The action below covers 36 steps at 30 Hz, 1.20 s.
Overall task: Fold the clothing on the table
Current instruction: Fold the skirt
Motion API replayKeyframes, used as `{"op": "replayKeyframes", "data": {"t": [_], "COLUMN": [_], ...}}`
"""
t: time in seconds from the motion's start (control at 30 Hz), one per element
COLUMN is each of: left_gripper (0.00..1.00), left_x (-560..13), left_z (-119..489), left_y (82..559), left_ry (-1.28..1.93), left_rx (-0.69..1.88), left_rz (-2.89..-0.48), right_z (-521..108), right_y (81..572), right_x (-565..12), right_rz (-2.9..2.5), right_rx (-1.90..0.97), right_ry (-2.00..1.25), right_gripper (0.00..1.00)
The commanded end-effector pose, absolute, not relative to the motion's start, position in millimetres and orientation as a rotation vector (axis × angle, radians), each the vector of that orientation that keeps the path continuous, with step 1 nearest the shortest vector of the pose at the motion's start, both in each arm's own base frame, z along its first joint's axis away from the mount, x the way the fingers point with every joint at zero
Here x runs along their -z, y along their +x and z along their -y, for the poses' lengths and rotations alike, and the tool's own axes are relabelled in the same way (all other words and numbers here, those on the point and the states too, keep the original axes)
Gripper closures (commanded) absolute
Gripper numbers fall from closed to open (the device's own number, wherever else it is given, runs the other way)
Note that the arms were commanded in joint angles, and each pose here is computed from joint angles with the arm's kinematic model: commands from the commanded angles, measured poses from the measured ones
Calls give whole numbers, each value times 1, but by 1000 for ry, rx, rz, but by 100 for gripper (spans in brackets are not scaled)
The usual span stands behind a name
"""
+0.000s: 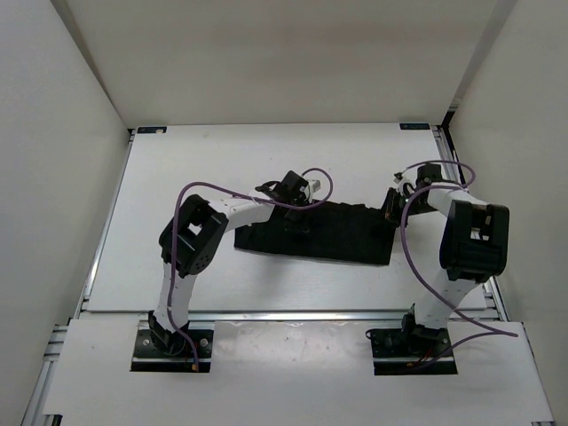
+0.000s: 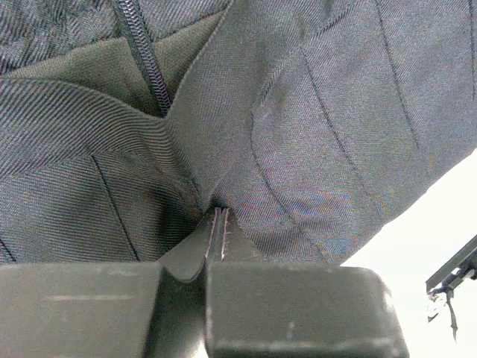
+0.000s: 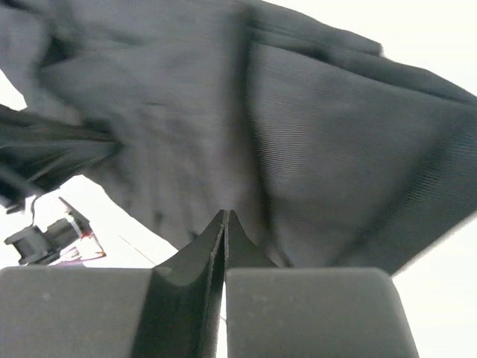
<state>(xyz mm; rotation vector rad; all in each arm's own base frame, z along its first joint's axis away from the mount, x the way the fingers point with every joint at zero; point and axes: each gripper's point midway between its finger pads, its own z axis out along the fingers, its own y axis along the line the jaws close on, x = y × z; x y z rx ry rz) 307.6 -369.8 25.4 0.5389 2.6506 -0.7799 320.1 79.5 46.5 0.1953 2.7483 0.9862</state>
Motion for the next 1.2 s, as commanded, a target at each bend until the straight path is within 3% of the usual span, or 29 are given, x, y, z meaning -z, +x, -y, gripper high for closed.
{"op": "replayKeyframes", "data": {"t": [0.0, 0.13, 0.23, 0.4, 0.47, 0.6, 0.73, 0.93, 1.17], "left_gripper": [100, 100, 100, 96, 99, 100, 100, 100, 100], "left_x": [-46, -62, -106, -222, -239, -187, -115, -78, -34], "left_z": [376, 382, 394, 385, 365, 313, 277, 248, 230], "left_y": [307, 317, 328, 360, 367, 362, 331, 309, 286], "left_ry": [504, 525, 621, 518, 471, 558, 618, 482, 519], "left_rx": [826, 825, 843, 1057, 1003, 641, 462, 551, 482], "left_rz": [-2612, -2551, -2390, -2083, -2069, -2250, -2489, -2520, -2644], "right_z": [-102, -135, -149, -159, -148, -129, -118, -114, -119], "right_y": [330, 304, 288, 274, 275, 272, 278, 284, 279], "right_x": [-98, -104, -96, -103, -91, -60, -48, -45, -39], "right_rz": [-2590, -2575, -2570, -2538, -2563, -2647, -2730, -2767, -2790], "right_rx": [-1118, -1077, -946, -1002, -865, -611, -532, -541, -527], "right_ry": [51, -238, -486, -539, -564, -671, -668, -608, -619], "right_gripper": [100, 100, 100, 100, 100, 100, 100, 100, 99]}}
